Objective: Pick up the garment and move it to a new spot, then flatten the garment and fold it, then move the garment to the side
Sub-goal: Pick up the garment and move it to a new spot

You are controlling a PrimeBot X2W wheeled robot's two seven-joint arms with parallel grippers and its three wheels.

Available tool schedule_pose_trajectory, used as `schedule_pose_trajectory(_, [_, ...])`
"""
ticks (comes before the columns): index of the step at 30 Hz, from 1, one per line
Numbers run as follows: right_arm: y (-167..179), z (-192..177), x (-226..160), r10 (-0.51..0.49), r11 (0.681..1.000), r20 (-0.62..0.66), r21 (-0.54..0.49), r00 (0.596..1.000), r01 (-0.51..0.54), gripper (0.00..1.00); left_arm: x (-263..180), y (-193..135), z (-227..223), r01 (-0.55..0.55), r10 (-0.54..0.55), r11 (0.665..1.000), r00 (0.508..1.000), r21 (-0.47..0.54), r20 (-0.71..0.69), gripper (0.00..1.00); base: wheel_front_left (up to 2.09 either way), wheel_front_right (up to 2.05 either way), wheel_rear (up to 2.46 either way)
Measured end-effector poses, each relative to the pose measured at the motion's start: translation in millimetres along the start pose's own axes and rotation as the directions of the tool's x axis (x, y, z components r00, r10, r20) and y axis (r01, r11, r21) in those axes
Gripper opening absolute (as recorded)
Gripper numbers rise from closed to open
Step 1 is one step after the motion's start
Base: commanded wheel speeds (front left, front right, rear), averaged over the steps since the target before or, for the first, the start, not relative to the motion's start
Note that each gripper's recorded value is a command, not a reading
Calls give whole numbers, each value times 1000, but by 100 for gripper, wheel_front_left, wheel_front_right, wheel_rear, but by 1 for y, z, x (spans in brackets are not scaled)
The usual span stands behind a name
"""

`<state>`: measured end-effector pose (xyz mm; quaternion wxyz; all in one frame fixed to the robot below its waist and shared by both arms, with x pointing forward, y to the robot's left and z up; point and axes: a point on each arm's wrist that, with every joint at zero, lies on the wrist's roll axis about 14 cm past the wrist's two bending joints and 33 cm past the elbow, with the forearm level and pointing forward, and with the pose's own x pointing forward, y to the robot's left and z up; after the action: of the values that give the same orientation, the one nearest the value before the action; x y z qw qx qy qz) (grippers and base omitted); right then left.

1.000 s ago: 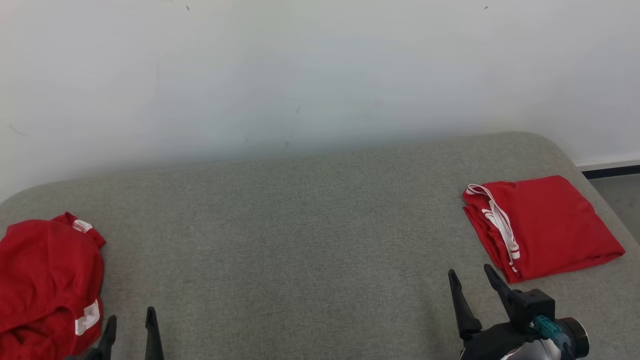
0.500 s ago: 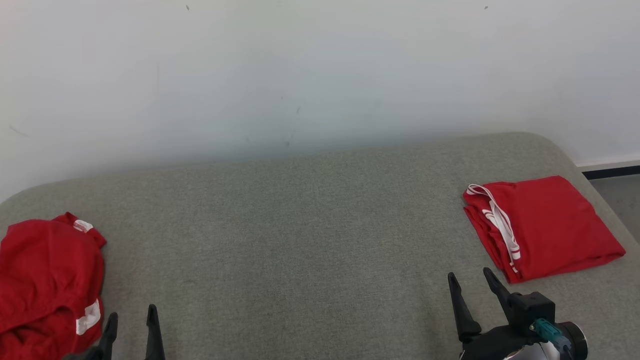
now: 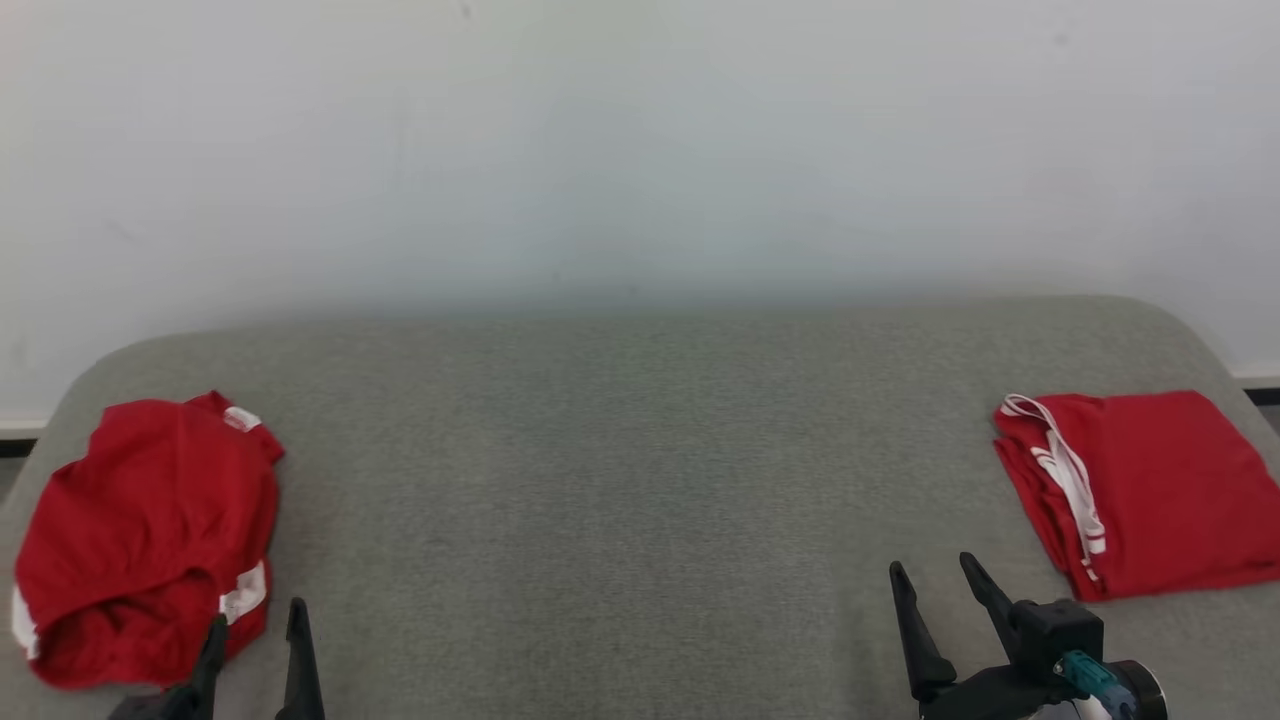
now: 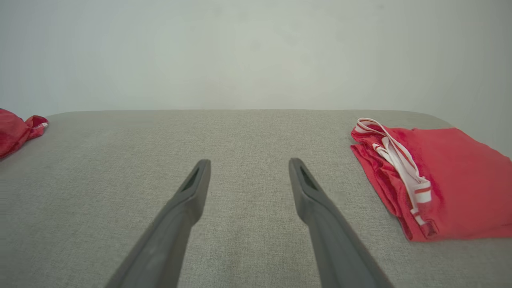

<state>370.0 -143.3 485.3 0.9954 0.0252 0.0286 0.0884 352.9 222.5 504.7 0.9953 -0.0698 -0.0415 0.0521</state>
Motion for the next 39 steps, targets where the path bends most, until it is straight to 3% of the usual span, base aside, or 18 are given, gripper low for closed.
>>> schedule_pose_trajectory(12, [55,-2,22,163,987,-12,-4,987,-163,100,-34,55,17,-146,144,989,988,25,52,100,0,0,0])
schedule_pose_trajectory(24, [117,-5,37,330,944,-25,7,944,-330,100,-90,119,20,-334,331,942,941,43,65,100,0,0,0])
schedule_pose_trajectory(39, [146,-11,42,407,913,-43,-2,912,-407,100,-118,141,19,-418,415,908,907,38,65,100,0,0,0])
